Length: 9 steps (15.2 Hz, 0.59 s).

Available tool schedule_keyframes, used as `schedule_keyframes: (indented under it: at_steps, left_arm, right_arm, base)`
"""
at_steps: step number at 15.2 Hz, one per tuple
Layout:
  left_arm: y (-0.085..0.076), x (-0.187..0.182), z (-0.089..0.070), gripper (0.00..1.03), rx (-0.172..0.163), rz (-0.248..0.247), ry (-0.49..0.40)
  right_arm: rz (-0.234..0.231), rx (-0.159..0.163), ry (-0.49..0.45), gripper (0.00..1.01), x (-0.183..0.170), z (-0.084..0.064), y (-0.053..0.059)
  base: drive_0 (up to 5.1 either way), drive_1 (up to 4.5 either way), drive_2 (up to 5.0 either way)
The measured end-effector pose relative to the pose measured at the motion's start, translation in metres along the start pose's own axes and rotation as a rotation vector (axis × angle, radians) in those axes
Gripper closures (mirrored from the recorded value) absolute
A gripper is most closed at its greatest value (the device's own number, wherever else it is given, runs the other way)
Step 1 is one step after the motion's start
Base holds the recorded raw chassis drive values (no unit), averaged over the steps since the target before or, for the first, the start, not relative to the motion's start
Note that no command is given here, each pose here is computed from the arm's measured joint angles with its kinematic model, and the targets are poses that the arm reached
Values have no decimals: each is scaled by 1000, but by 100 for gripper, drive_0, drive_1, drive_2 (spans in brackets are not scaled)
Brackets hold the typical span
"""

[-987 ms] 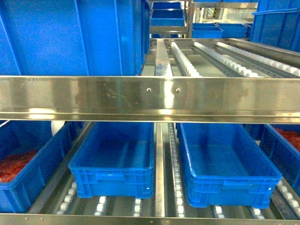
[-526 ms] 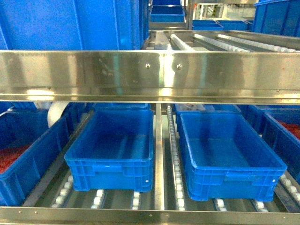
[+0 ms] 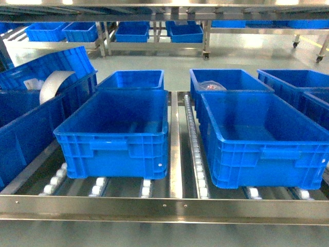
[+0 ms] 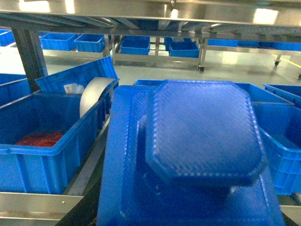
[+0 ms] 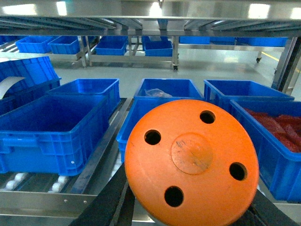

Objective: Sort blue parts and orange caps into right shelf containers

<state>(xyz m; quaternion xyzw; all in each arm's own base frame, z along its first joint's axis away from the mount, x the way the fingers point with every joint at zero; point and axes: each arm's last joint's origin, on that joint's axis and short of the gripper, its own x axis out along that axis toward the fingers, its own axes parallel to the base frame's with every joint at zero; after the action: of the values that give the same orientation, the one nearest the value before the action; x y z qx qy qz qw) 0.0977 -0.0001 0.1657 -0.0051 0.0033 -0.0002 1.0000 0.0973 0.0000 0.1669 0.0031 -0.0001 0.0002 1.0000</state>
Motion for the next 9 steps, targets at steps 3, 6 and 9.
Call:
schedule_keyframes:
  at_steps: [3, 6, 9]
  left_arm:
    - [0, 0, 0, 60, 0, 0, 0]
    - [0, 0, 0, 60, 0, 0, 0]
    - [0, 0, 0, 60, 0, -1, -1]
  right_arm:
    - [0, 0, -1, 59, 0, 0, 0]
    - [0, 0, 0, 59, 0, 0, 0]
    - [0, 0, -1, 59, 0, 0, 0]
  base:
    - [0, 0, 0]
    - [0, 0, 0]
    - [0, 0, 0]
